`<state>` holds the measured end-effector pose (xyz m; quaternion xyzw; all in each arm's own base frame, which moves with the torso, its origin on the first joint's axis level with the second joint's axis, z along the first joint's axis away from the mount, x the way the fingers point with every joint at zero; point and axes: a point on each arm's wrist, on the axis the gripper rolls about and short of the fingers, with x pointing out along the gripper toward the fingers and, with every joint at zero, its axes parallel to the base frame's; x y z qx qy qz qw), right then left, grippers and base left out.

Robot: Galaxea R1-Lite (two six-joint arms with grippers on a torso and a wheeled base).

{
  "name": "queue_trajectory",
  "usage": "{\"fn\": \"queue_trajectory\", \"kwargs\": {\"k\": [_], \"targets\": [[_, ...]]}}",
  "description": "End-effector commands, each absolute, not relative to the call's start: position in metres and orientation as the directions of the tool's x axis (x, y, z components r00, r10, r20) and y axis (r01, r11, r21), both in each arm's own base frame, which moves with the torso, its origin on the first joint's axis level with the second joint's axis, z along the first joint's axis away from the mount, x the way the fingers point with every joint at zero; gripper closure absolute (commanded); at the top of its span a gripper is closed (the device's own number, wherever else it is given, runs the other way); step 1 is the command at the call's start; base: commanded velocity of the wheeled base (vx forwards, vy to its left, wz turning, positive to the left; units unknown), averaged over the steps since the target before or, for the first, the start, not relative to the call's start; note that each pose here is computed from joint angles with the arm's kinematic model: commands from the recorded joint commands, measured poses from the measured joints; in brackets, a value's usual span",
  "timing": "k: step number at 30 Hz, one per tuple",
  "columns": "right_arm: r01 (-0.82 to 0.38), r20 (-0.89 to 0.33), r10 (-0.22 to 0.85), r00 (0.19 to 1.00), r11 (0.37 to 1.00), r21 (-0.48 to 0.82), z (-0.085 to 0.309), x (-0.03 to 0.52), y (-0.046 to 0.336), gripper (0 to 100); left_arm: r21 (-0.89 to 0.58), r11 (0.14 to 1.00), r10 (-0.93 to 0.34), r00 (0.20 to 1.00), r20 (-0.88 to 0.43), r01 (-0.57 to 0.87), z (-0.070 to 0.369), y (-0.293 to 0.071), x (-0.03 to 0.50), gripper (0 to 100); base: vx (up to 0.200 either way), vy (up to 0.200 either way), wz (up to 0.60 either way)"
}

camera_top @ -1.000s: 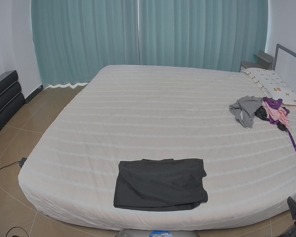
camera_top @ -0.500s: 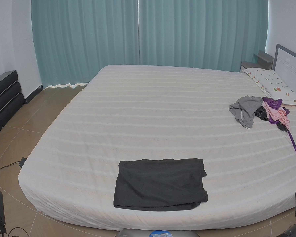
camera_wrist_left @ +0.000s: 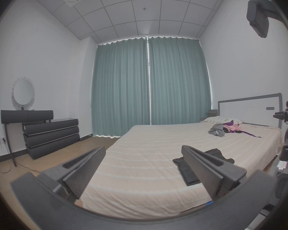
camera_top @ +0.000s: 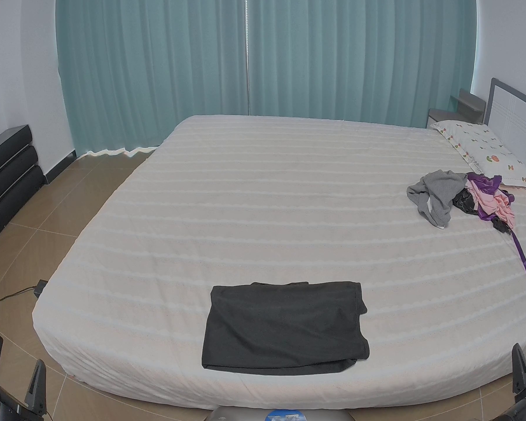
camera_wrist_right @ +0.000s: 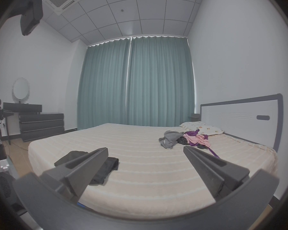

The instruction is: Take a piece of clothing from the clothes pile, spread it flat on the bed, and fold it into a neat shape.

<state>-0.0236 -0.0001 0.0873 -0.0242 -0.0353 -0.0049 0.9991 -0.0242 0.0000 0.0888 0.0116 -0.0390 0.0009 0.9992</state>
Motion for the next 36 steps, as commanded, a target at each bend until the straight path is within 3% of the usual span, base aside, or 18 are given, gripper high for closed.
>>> {"fn": "queue_trajectory", "kwargs": {"k": [1, 10, 31, 36], "targets": [[-0.013, 0.064, 0.015, 0.998, 0.999, -0.043, 0.0829, -0.0234, 0.0005, 0, 0.019, 1.0, -0.02, 0.998, 0.055, 0.019, 0.0823, -0.0004, -0.0223, 0, 0.0, 0.0, 0.0], [-0.003, -0.012, 0.003, 1.0, 1.0, -0.024, 0.0758, -0.0227, 0.0003, 0, -0.036, 0.999, -0.034, 0.998, 0.054, 0.036, 0.0819, -0.0008, -0.0224, 0, 0.0, 0.0, 0.0], [-0.015, 0.003, 0.015, 1.0, 1.0, -0.026, 0.0758, -0.0228, 0.0005, 0, -0.036, 0.998, 0.052, 0.998, 0.043, -0.051, 0.0806, 0.0012, -0.0225, 0, 0.0, 0.0, 0.0], [-0.017, 0.003, 0.017, 1.0, 1.0, -0.02, 0.0758, -0.0228, 0.0004, 0, -0.023, 1.0, -0.011, 1.0, -0.011, 0.01, 0.0754, -0.0002, -0.0225, 0, 0.0, 0.0, 0.0]]}}
